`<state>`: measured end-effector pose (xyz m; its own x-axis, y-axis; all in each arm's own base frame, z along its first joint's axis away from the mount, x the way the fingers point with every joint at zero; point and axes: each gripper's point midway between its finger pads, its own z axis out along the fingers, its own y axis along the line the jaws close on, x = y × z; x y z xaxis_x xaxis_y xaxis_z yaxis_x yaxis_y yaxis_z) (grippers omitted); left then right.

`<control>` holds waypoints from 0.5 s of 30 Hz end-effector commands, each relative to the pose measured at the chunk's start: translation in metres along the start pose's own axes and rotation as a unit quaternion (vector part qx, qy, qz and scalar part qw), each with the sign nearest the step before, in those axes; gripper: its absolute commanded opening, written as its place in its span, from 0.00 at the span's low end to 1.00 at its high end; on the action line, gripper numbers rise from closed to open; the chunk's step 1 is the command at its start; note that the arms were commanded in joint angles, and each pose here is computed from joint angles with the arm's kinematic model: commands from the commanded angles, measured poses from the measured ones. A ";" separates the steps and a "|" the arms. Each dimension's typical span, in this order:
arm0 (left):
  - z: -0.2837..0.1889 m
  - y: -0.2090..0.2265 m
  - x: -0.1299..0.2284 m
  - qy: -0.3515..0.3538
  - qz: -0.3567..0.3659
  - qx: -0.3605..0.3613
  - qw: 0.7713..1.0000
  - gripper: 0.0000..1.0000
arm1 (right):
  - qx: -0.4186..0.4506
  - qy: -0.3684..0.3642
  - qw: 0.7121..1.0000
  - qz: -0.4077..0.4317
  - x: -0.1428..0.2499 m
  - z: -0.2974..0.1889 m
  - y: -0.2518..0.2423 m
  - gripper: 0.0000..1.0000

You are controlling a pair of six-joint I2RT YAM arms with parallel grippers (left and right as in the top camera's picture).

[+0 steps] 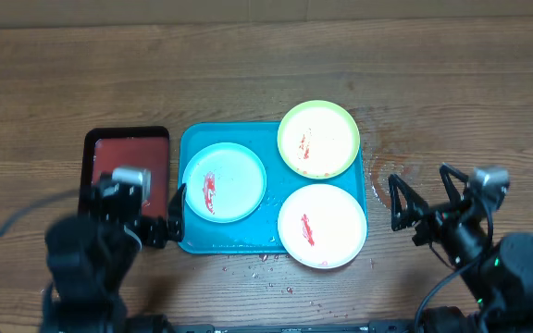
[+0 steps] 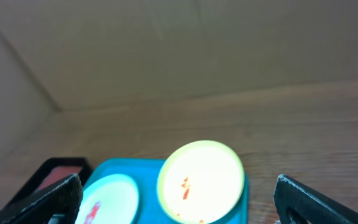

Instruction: Clean dirty plates on tray and stack at the side

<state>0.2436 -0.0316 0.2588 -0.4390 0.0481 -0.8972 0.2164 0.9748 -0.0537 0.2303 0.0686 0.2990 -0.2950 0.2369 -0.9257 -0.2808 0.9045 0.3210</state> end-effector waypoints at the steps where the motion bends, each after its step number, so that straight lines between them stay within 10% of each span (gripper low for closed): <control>1: 0.006 -0.009 -0.028 0.050 -0.028 0.046 0.997 1.00 | -0.048 0.033 0.998 0.006 -0.018 0.008 0.022 1.00; 15: 0.052 0.004 -0.056 0.251 -0.099 0.067 0.961 1.00 | -0.034 0.301 0.947 0.106 0.017 0.085 0.016 1.00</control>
<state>0.3052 -0.0396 0.2984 -0.8016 0.0258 -0.5972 0.2021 0.9519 -0.2302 0.2860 0.1106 0.2749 -0.7897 0.1575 -0.5929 -0.2090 0.8396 0.5014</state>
